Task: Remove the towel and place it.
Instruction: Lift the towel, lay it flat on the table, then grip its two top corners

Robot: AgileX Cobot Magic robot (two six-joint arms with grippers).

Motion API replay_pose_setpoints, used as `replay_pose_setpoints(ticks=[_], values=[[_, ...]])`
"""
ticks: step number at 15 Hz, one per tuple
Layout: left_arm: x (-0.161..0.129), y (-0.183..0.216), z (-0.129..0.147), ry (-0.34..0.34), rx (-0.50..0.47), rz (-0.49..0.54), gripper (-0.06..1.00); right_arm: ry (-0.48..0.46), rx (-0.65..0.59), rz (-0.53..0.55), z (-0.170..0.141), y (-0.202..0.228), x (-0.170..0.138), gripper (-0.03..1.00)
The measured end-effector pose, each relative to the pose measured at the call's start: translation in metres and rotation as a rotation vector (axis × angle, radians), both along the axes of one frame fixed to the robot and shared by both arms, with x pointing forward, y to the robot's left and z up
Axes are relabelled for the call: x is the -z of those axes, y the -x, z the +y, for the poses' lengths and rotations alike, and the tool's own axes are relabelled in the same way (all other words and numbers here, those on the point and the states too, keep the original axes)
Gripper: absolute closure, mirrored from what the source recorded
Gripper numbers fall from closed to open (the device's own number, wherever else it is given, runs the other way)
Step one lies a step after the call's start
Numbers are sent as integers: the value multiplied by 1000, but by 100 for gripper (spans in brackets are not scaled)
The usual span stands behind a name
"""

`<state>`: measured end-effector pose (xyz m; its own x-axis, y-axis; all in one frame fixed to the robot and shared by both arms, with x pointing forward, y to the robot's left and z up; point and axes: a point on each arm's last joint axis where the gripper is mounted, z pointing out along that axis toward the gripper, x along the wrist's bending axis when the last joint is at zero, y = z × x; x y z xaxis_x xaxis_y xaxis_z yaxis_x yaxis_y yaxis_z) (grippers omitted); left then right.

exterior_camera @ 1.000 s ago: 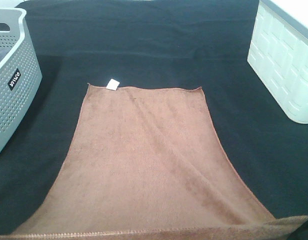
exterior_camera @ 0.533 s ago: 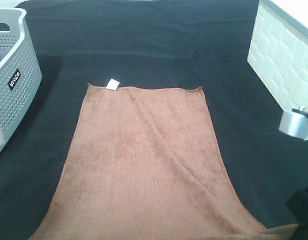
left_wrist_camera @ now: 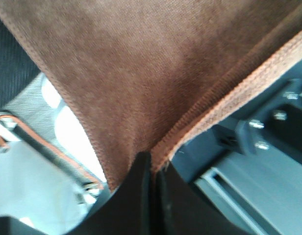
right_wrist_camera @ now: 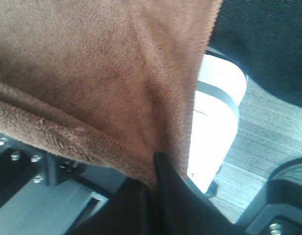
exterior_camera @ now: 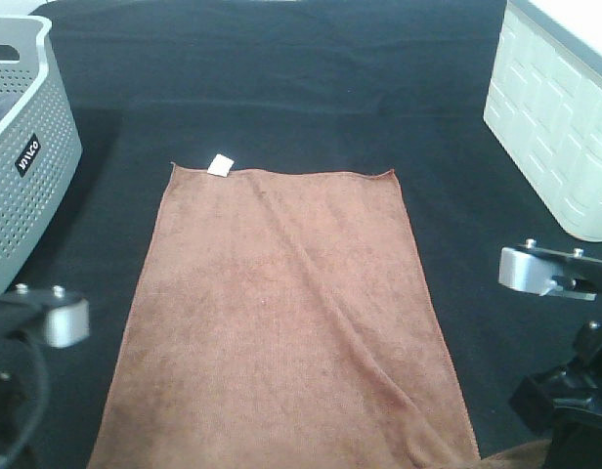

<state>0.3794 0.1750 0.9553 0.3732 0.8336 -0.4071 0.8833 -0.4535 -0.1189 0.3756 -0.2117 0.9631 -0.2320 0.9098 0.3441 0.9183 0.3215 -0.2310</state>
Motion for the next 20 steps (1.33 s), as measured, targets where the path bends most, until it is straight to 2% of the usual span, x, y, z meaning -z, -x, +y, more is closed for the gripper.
replay_pose_setpoints(ticks=[5, 9, 10, 12, 14, 15, 16, 17, 20], values=[[8, 4, -22, -10, 59, -2, 94, 20, -18, 14, -1, -2, 5, 95], [8, -2, -31, 8, 48, -8, 94, 23, -40, 2, -3, -3, 6, 88], [8, 0, -36, 23, 44, -6, 91, 19, -38, 4, -2, -3, 5, 83], [8, 4, -44, 50, 38, -14, 73, -3, -23, 12, 0, -3, 5, 69], [7, 6, -52, 72, -12, -26, 38, -22, -6, 19, 2, -3, 4, 47], [7, 6, -54, 75, -28, -34, 25, -29, -1, 21, 2, -3, 4, 37], [7, 6, -55, 76, -34, -34, 15, -34, -2, 20, 3, -3, 4, 32], [7, 6, -55, 80, -42, -30, 11, -37, -4, 19, 3, -3, 3, 30], [6, 6, -56, 83, -42, -22, 8, -44, -2, -12, 4, -6, 4, 28]])
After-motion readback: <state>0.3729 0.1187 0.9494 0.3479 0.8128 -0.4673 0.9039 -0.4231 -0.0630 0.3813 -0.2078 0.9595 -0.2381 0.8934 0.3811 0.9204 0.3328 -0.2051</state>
